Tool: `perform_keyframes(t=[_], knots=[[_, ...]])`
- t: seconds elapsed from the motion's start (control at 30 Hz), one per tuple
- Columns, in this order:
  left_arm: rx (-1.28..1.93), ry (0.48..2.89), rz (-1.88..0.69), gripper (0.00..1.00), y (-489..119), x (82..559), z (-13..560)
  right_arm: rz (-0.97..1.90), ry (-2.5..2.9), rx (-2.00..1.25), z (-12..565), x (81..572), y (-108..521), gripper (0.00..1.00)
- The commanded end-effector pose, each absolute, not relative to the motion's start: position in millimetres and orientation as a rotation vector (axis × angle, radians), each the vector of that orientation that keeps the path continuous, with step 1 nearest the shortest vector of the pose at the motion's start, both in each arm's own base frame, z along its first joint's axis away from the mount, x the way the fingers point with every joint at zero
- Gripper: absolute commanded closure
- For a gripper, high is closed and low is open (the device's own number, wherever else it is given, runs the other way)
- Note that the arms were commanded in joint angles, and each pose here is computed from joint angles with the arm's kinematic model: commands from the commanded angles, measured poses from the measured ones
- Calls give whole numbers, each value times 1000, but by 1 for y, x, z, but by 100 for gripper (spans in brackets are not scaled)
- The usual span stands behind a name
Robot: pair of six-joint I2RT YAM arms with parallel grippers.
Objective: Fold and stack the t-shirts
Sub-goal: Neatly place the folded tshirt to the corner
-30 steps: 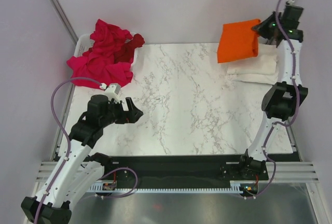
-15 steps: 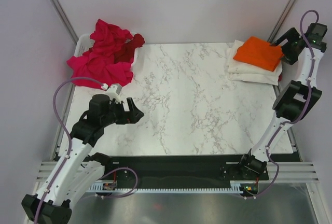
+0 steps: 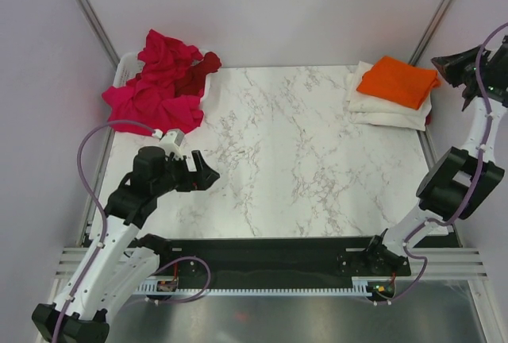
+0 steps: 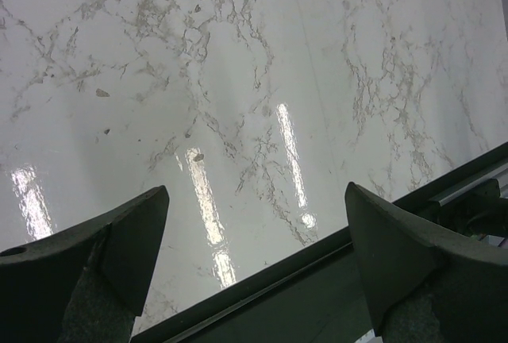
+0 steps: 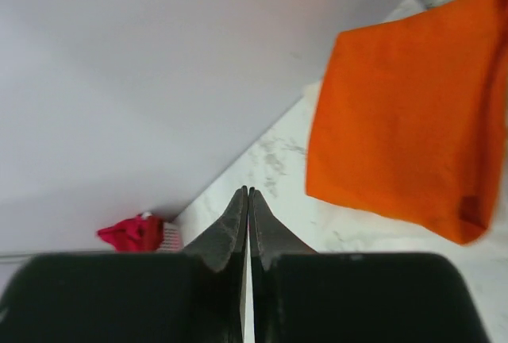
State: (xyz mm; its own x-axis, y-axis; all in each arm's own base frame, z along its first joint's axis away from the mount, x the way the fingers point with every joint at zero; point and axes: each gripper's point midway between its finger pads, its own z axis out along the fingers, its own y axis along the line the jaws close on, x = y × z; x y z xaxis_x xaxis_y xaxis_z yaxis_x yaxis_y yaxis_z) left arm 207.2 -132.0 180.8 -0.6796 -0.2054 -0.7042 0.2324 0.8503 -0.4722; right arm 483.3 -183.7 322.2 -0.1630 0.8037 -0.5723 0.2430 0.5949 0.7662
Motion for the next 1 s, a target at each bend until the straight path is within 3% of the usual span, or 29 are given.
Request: perform_keyframes(t=[0.0, 0.27, 0.5, 0.83, 0.97], knots=[[5, 2181, -720, 0, -134, 206, 190, 989, 1613, 813, 300, 519, -157, 95], [6, 2185, -718, 0, -134, 206, 189, 1065, 1560, 866, 235, 543, -165, 100], [12, 2189, -726, 0, -135, 205, 188, 868, 1567, 1013, 170, 502, -204, 100], [27, 2222, -745, 0, -140, 205, 183, 678, 1572, 1133, 167, 469, -242, 100], [21, 2218, -737, 0, -138, 206, 183, 361, 1621, 1239, 183, 439, -269, 100]])
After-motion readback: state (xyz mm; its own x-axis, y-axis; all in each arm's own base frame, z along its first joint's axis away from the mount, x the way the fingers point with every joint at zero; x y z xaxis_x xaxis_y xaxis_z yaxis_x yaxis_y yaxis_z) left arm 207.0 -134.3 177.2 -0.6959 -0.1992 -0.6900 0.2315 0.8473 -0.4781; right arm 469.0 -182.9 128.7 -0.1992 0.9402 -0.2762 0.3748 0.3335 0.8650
